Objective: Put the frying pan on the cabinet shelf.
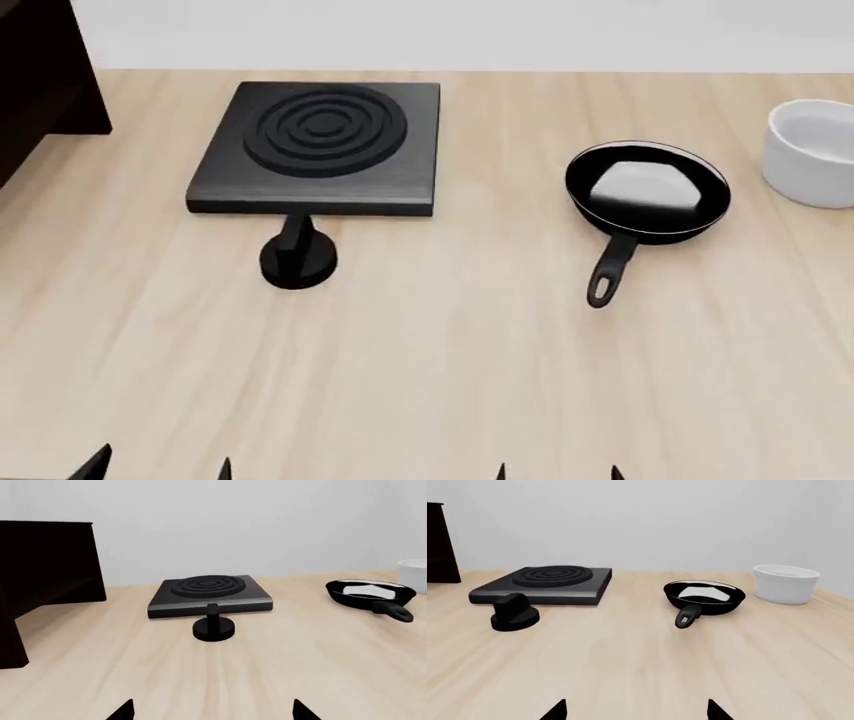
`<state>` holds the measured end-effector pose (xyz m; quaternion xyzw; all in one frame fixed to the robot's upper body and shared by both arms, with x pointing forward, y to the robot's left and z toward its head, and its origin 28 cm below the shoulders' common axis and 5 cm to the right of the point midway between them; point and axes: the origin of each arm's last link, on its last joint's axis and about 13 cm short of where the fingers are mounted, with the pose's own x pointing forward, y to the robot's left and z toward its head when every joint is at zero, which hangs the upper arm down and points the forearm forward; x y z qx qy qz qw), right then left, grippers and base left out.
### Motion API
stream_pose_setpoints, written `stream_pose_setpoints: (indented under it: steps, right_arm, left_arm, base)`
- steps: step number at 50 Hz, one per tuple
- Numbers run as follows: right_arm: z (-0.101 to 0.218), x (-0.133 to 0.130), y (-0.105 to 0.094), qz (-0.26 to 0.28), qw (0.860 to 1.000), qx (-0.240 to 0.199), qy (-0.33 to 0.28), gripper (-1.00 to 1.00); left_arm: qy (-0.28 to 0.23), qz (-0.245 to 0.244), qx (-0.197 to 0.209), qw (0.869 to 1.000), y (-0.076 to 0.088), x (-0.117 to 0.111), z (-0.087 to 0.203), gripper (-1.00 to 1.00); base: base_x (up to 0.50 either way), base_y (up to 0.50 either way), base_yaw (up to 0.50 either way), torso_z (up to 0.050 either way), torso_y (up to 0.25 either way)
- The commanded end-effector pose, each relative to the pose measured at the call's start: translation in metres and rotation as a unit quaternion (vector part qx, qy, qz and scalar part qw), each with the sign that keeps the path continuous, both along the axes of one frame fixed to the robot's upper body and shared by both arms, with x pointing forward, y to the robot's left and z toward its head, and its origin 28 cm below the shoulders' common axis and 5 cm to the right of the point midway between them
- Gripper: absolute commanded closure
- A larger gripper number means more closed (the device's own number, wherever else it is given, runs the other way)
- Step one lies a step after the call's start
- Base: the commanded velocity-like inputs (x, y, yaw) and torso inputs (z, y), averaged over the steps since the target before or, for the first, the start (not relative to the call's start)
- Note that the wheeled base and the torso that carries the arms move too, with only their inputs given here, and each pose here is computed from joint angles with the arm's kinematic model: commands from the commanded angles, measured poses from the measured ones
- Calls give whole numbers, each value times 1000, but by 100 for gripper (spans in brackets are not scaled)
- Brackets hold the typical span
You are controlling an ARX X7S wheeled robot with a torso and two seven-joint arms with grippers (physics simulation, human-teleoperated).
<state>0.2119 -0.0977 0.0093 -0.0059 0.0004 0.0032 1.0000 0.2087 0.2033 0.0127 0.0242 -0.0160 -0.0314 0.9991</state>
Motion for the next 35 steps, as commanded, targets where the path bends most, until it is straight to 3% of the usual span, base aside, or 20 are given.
stream_pose_setpoints:
  steps: [1,18,24,35]
  right_arm:
    - [-3,1,-1,0,1000,-1,-1,-100]
    - [3,-1,0,3,1000,3,-9,-100]
    - [8,-2,1,0,1000,-3,-12,-100]
    - [8,-2,1,-1,1000,-8,-18,-100]
  left_arm:
    - [0,-1,-1,1000,0,0,-1,-100]
    - [-2,6,-6,1000,0,0,2,-100]
    - [-9,7,-12,1000,1,0,2,-100]
    - [3,14,-10,1000,1,0,2,-100]
  base:
    - [0,0,0,50,16]
    - [0,0,0,49,17]
    - [30,9,0,2,0]
    - [493,216,0,0,0]
